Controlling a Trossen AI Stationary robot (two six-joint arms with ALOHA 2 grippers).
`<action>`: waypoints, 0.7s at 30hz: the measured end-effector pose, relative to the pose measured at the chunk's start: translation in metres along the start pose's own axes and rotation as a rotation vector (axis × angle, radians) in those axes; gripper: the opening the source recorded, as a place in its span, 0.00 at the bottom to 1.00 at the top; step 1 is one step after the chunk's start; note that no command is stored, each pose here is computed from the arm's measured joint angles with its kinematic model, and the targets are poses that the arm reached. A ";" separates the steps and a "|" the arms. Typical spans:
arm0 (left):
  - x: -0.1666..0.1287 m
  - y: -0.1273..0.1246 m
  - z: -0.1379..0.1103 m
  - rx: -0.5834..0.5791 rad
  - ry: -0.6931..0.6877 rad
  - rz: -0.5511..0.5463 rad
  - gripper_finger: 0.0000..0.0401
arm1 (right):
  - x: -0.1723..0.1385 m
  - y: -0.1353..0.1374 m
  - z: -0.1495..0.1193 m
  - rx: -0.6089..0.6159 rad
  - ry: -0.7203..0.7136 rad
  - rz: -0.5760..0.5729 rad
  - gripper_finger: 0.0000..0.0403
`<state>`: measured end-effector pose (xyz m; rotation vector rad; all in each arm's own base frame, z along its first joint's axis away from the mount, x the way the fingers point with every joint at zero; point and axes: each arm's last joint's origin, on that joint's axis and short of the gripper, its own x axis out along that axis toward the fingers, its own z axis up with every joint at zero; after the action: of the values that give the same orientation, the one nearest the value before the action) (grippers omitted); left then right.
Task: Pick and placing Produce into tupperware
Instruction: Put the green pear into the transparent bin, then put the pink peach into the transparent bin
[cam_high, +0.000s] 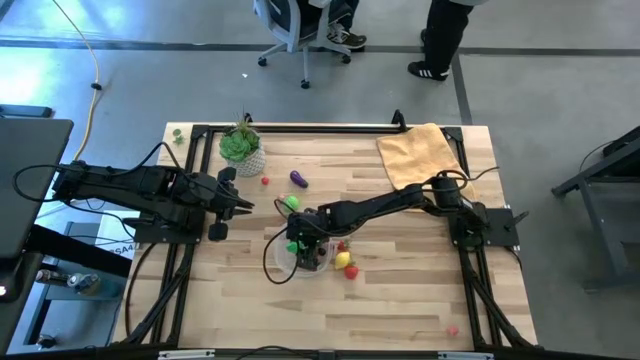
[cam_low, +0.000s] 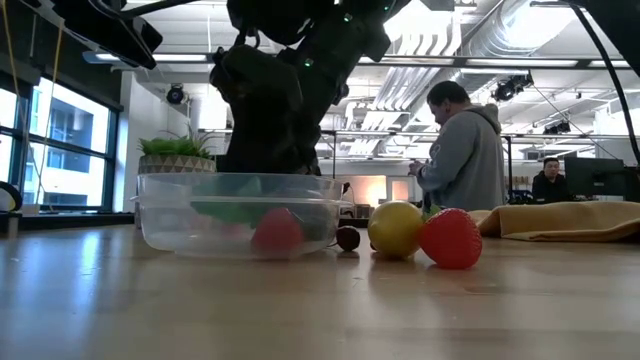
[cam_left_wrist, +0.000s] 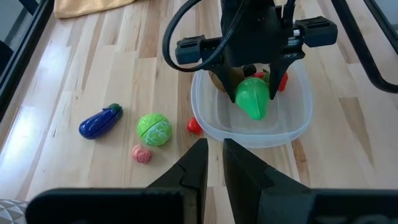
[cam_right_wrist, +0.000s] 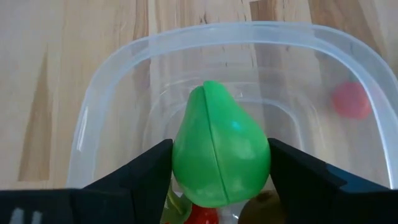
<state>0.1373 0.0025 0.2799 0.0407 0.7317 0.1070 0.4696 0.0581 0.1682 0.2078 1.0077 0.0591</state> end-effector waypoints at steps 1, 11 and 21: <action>0.000 0.000 0.000 0.000 0.000 0.000 0.10 | 0.000 0.000 0.000 0.005 0.000 0.000 0.63; 0.000 0.000 0.000 0.000 0.000 0.000 0.10 | -0.001 0.000 0.002 0.007 -0.021 0.004 0.74; 0.000 0.000 0.000 0.000 0.000 0.000 0.10 | -0.049 0.008 0.023 0.093 0.024 -0.055 0.74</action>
<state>0.1373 0.0024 0.2800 0.0403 0.7314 0.1067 0.4634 0.0560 0.2225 0.2642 1.0407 -0.0353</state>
